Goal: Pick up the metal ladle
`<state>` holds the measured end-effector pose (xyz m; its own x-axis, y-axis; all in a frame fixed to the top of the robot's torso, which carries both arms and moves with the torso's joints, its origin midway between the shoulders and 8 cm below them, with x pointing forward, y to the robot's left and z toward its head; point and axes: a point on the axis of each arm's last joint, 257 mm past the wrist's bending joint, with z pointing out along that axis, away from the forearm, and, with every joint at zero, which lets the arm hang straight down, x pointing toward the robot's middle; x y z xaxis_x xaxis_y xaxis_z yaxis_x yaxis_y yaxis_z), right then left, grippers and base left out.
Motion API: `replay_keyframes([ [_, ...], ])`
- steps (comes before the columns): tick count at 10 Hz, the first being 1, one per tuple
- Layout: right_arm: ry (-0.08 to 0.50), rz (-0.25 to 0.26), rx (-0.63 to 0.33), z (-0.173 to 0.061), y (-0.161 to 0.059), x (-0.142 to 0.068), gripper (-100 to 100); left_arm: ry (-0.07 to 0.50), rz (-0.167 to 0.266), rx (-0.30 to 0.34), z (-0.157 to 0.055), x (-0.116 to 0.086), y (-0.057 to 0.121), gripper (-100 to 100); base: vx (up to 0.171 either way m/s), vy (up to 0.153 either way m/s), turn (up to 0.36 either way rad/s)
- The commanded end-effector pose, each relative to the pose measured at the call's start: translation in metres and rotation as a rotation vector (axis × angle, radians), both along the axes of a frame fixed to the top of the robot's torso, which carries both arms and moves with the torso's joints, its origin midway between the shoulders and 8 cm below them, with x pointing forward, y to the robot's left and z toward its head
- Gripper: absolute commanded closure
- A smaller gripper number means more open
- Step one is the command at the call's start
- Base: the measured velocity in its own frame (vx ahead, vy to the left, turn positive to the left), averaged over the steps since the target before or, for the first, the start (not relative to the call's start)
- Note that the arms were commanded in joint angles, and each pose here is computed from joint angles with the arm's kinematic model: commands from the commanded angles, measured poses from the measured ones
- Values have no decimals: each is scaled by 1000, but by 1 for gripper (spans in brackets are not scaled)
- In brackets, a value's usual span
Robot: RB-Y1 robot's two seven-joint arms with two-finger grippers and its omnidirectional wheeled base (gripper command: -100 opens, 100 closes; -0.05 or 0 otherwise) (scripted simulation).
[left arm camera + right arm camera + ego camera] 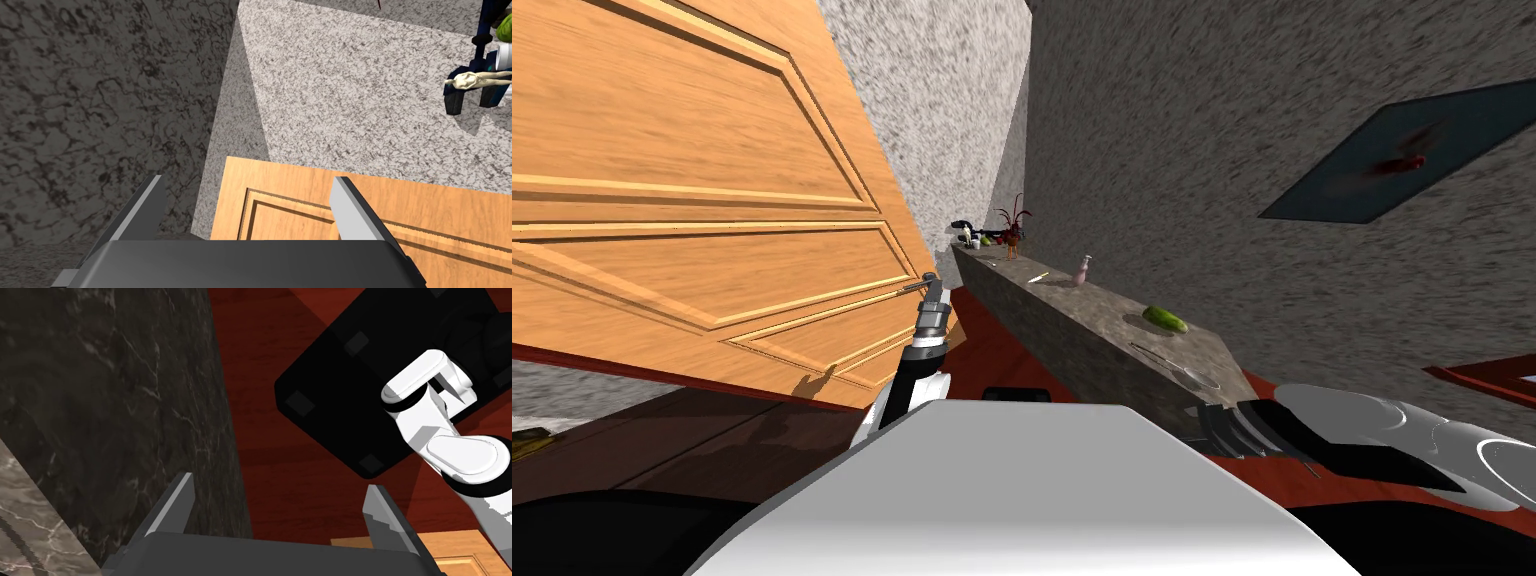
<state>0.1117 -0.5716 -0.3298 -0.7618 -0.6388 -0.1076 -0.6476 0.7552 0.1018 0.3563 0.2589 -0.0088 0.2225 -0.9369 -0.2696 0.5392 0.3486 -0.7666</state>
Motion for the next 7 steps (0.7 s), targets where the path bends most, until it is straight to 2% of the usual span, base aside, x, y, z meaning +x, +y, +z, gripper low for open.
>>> replay_keyframes([
  [1, 4, 13, -32, 4, -14, 2, -100, 0, 0, 0, 0, 0, 0, 0, 93, -81, 82],
  [3, 20, 32, -122, 26, -49, 3, -100, 0, 0, 0, 0, 0, 0, 0, 131, -108, 163],
  [4, 19, 30, -120, 26, -49, 3, -100, 0, 0, 0, 0, 0, 0, 0, 145, -136, 79],
  [5, 29, 36, -149, 32, -60, 1, -100, 0, 0, 0, 0, 0, 0, 0, 119, -115, 105],
  [7, 52, 34, -162, 33, -67, -11, -100, 0, 0, 0, 0, 0, 0, 0, 194, -177, 170],
])
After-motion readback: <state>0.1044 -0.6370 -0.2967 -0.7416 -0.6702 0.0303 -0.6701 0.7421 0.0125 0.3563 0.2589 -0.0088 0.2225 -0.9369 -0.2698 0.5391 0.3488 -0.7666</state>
